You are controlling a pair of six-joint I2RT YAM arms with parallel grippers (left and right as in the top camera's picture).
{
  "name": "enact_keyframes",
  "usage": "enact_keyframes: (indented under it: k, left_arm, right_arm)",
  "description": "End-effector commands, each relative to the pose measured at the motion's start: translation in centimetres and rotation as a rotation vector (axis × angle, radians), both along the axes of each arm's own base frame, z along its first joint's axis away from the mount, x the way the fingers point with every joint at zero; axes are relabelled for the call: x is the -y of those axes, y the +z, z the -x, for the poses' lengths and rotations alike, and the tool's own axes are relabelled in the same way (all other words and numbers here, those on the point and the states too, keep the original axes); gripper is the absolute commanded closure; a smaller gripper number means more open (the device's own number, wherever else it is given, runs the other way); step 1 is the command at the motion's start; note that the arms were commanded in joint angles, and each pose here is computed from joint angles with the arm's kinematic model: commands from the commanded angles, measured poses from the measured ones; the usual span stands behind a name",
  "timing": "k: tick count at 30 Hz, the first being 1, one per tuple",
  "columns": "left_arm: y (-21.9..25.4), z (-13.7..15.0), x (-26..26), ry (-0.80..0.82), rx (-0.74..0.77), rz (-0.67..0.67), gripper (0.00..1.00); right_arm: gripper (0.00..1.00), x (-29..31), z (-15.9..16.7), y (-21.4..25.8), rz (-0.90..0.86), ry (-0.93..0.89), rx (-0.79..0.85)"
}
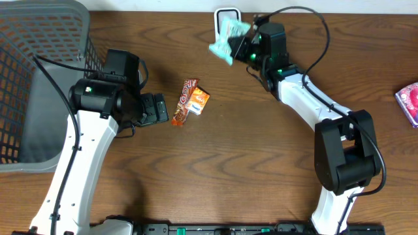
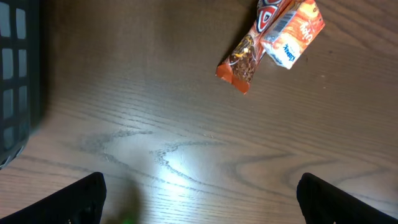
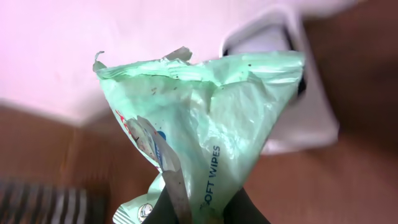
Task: Scan the item barcode
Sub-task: 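Lift the wipes and hold them in front of the scanner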
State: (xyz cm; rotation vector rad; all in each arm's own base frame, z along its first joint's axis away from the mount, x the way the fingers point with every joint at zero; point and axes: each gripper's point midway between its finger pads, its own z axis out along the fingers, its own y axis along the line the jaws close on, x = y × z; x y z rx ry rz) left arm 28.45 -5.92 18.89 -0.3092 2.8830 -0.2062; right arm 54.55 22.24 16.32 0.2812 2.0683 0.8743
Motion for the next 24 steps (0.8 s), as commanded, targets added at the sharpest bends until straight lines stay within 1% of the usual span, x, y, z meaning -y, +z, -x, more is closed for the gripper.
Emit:
enact_keyframes:
  k: [1, 4, 8, 10, 14, 19, 24]
  left_arm:
    - [-0.1, 0.0, -0.1, 0.013, -0.007, -0.004, 0.02]
    - [-0.1, 0.0, -0.1, 0.013, -0.007, -0.004, 0.02]
    - [-0.1, 0.0, -0.1, 0.013, -0.007, -0.004, 0.02]
    - [-0.1, 0.0, -0.1, 0.013, -0.007, -0.004, 0.02]
    - [-0.1, 0.0, -0.1, 0.013, -0.007, -0.004, 0.02]
    - [-0.1, 0.0, -0.1, 0.013, -0.007, -0.004, 0.02]
    - [-0.1, 0.0, -0.1, 0.013, -0.007, -0.004, 0.02]
  right_arm:
    - [0.99, 1.6, -1.7, 2.8, -0.027, -0.185, 0.076]
    - [0.99, 1.3, -2.9, 4.0, -0.068, -0.201, 0.111]
    - [0.99, 0.7, -5.1, 4.1, -0.071, -0.206, 0.122]
    - [0.99, 0.3, -6.2, 3.5, -0.069, -0.208, 0.102]
    - [0.99, -0.6, -8.2, 1.6, -0.073, -0.184, 0.009]
    - [0.99, -0.3, -9.2, 0.5, -0.056, -0.167, -0.066]
    - [0.99, 3.1, -9.3, 1.6, 0.033, -0.164, -0.075]
